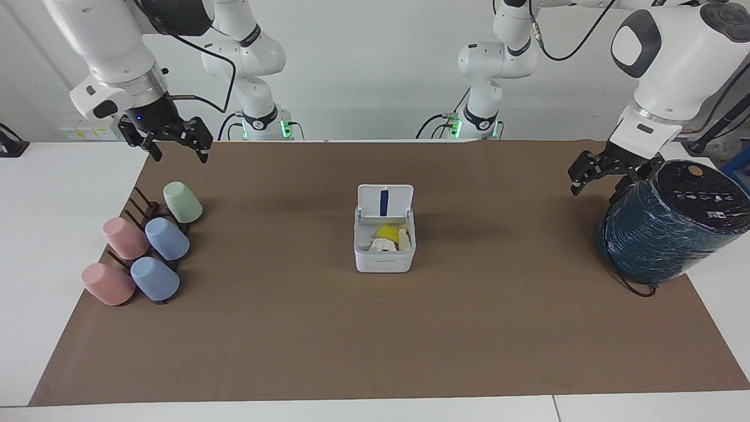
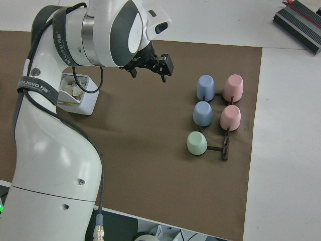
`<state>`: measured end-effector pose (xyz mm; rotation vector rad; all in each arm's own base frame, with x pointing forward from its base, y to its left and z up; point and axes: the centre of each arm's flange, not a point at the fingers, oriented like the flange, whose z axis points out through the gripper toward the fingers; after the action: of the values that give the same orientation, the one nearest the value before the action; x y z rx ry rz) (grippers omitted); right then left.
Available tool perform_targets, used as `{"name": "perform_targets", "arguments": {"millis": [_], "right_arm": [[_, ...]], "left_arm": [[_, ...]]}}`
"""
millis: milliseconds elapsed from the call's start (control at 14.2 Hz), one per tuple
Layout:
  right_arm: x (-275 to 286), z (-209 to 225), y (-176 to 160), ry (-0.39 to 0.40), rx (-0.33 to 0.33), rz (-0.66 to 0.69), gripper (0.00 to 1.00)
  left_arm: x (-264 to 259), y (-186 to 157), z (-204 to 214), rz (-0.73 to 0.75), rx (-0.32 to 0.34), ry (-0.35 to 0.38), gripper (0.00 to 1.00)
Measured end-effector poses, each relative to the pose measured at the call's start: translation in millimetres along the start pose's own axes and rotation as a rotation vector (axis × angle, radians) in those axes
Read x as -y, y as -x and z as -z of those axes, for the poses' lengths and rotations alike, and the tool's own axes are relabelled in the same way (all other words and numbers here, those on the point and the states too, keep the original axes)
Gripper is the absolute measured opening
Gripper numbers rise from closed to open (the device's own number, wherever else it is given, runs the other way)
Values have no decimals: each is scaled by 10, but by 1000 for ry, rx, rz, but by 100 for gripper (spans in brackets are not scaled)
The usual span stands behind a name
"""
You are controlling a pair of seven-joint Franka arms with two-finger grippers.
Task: Close trash can lid
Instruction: 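Move the left gripper toward the open white trash can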
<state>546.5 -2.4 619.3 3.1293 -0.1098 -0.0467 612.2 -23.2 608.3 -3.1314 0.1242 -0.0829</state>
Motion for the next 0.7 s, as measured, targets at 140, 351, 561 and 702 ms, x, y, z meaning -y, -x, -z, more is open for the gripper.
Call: {"name": "perform_targets", "arguments": {"millis": [140,351,561,702], "right_arm": [[-2,0,0,0,0,0,100],[-2,0,0,0,0,0,100],[-2,0,0,0,0,0,100],[-2,0,0,0,0,0,100]], "left_arm": [[-3,0,0,-1,0,0,100],[-47,-4,-2,-8,-2,2,100],[-251,-9,-58,-10,-4,8,100],[-545,29,-160,27,-9,26,100]]}}
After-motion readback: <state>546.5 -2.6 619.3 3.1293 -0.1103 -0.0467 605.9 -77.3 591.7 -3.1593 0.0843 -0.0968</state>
